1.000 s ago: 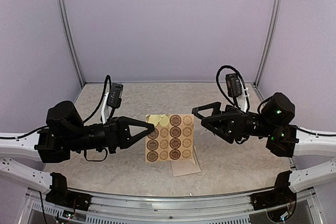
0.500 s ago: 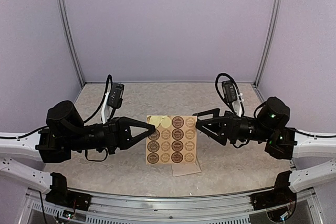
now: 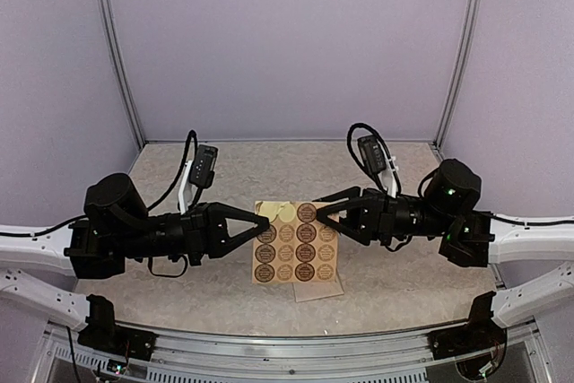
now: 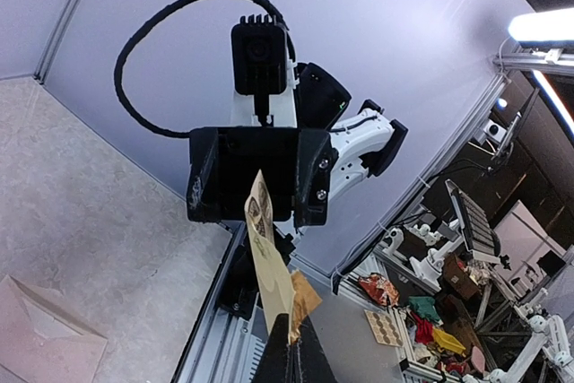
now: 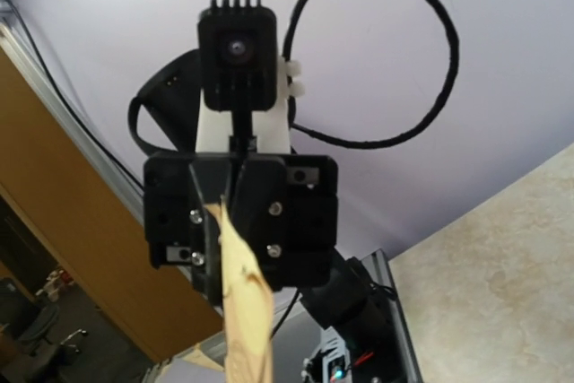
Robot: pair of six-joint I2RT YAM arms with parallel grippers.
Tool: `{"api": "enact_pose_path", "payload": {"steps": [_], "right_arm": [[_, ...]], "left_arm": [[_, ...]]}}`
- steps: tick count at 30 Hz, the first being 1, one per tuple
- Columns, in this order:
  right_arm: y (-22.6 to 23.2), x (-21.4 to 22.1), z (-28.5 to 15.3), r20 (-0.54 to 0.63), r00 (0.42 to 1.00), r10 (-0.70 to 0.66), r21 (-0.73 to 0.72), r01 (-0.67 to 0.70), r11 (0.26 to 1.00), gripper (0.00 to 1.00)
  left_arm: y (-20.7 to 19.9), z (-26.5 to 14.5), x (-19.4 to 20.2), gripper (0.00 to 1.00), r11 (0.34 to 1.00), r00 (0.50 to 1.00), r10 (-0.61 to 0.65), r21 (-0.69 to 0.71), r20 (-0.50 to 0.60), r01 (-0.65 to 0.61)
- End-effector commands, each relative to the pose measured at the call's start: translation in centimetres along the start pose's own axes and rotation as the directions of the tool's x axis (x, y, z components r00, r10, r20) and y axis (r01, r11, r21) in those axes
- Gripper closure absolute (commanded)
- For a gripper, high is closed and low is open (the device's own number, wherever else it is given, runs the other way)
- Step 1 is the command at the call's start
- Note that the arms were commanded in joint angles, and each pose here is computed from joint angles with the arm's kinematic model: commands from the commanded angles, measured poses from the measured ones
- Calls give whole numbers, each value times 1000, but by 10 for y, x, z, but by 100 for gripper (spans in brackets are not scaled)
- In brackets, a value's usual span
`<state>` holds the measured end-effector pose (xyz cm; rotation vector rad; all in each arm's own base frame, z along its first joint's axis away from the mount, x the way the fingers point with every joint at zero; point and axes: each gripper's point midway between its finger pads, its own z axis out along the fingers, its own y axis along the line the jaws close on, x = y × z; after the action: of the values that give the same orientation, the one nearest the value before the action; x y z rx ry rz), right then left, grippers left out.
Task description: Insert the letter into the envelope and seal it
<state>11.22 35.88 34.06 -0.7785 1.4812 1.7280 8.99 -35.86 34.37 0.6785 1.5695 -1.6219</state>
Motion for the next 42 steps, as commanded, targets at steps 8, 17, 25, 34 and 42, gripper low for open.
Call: {"api": "enact_pose_path", "payload": {"steps": [8,17,25,34,42], "right_arm": [[14,-4,14,-6,1000,-5,-69,5,998,82],[2,1,9,-36,999,-17,21,18,1000,100],[-8,22,9,-158,987,8,70,3,998,100],[-2,28,13,-182,983,14,10,-13,1000,100],[-1,28,13,-186,982,10,3,-10,1000,100]], "left_arm": [[-3,3,5,100,1000,1000,1,31,-7,0],[10,3,7,51,998,999,23,-58,-47,-25],[19,13,-2,18,981,989,93,-157,-119,-111],[27,33,12,52,979,974,110,-146,-196,-140],[28,32,19,86,983,973,97,-136,-211,-127]]}}
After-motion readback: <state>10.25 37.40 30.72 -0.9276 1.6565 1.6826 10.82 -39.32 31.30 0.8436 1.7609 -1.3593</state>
